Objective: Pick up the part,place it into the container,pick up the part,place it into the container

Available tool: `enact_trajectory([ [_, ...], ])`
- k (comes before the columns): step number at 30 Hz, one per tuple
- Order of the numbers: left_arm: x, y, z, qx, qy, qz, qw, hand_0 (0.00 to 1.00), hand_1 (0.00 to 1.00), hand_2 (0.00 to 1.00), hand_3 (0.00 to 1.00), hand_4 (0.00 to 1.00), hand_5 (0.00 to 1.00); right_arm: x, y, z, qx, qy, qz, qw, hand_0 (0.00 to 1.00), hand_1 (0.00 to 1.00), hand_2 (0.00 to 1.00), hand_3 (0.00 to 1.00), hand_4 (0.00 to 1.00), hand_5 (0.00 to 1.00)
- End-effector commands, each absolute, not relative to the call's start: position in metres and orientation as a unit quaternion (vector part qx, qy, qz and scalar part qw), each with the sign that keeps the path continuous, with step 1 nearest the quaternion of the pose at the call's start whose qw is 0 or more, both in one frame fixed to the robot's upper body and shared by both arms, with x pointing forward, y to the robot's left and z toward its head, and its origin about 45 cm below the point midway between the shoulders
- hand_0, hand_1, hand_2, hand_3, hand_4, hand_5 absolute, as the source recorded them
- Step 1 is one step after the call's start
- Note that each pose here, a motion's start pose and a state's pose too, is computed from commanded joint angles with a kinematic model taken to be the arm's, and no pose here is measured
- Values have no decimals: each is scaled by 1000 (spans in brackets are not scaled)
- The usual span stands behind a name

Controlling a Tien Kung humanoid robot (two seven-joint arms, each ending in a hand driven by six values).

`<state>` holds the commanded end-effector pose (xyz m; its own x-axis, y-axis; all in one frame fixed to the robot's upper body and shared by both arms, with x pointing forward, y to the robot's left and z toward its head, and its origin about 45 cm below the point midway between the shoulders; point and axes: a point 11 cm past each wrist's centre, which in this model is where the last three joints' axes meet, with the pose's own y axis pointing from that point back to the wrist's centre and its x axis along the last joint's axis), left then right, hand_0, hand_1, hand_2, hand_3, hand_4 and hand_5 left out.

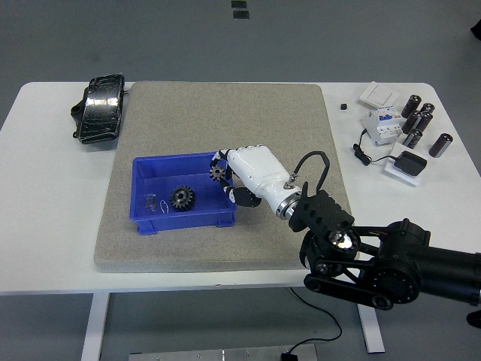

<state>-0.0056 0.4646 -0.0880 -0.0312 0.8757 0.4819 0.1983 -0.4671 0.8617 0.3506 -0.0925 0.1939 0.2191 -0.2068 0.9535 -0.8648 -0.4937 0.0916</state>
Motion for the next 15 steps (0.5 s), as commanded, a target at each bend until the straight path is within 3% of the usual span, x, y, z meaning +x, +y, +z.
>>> enact_trajectory([
  [1, -5, 465, -88, 631, 425, 579, 293, 679, 665, 608, 553, 538, 531, 350, -92, 194, 708, -378, 497, 331, 302, 628, 799, 748, 624, 269],
  [15, -5, 465, -88, 632, 425, 578, 294, 679, 664, 607, 552, 535, 528, 347, -89, 190, 714, -374, 489, 334, 299, 632, 802, 761, 653, 282],
])
